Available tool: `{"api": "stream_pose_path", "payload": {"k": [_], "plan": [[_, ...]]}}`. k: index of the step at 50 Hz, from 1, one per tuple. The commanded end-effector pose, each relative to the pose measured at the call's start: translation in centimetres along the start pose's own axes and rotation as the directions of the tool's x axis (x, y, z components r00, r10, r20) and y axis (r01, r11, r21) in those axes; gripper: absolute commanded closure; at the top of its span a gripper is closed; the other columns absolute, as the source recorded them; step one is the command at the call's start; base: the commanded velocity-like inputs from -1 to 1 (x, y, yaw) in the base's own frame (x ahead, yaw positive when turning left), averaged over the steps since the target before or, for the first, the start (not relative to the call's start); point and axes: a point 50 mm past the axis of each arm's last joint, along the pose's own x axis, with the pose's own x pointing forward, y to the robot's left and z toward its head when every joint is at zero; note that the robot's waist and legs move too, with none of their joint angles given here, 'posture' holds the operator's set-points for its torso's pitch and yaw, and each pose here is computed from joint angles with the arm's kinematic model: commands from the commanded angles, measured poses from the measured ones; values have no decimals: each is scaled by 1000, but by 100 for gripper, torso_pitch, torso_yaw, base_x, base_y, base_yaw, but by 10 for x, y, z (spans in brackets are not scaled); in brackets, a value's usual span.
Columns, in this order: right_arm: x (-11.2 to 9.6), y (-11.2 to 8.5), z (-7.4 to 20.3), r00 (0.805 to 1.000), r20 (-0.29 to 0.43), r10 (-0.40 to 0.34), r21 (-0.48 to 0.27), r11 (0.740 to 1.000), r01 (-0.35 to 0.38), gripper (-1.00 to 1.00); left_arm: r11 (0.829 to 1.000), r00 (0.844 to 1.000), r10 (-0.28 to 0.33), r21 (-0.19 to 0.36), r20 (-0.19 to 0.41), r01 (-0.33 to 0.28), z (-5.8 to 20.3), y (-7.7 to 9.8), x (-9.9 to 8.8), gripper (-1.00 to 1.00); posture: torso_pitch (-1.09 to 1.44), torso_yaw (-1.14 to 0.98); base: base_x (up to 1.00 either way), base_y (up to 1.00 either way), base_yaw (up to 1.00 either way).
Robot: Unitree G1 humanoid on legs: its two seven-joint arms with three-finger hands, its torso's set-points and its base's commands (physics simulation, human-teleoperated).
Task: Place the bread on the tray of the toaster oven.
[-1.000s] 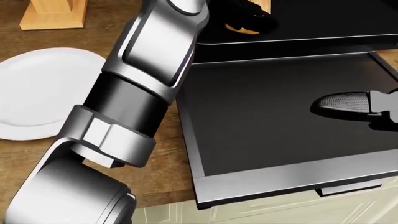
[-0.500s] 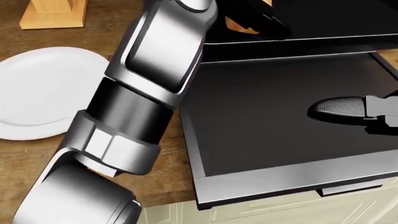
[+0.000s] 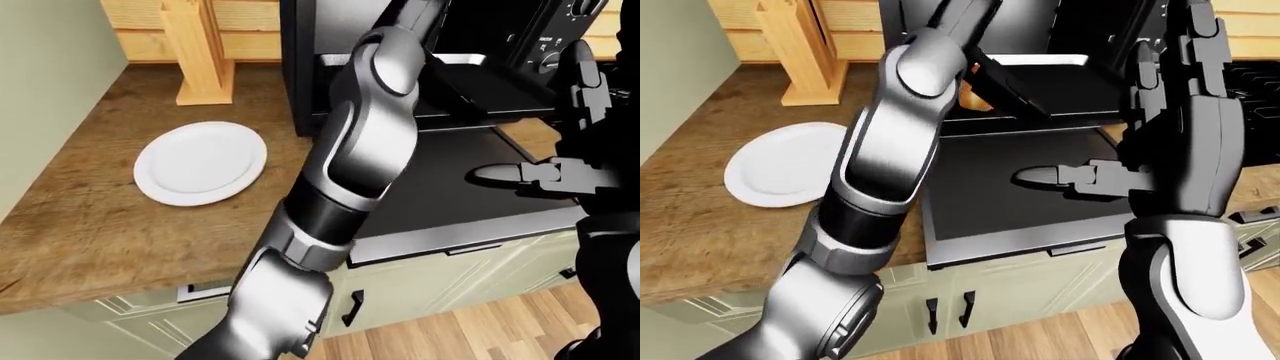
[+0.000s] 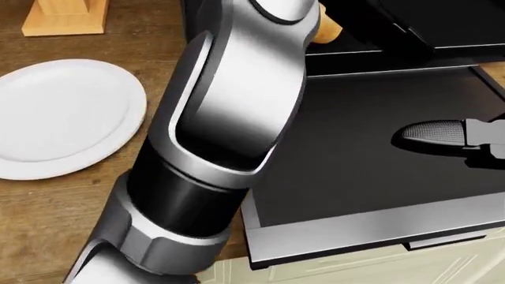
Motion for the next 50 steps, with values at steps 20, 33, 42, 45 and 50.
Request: {"api": "stream_pose_path", "payload": {"k": [20,33,42,45,50], "plan": [[-1,-2,16,997,78,-13,-10,1000,14,-100,977,975,205,42,83,-209,49,60,-62,-100,0,0,0,0,0],[0,-3,21,996,87,-15,-13,1000,17,-100,910,909,410,30,80,-413,36,107,-99,-100,0,0,0,0,0],[2,-2,24,996,91,-13,-19,1000,15,-100,884,887,457,77,62,-461,6,119,-120,-100,0,0,0,0,0],[2,-3,24,996,91,-14,-20,1000,16,-100,870,872,485,71,58,-488,-6,123,-134,-100,0,0,0,0,0],[3,-2,27,996,93,-12,-27,1000,14,-100,848,854,519,101,50,-521,-18,131,-153,-100,0,0,0,0,0]]}}
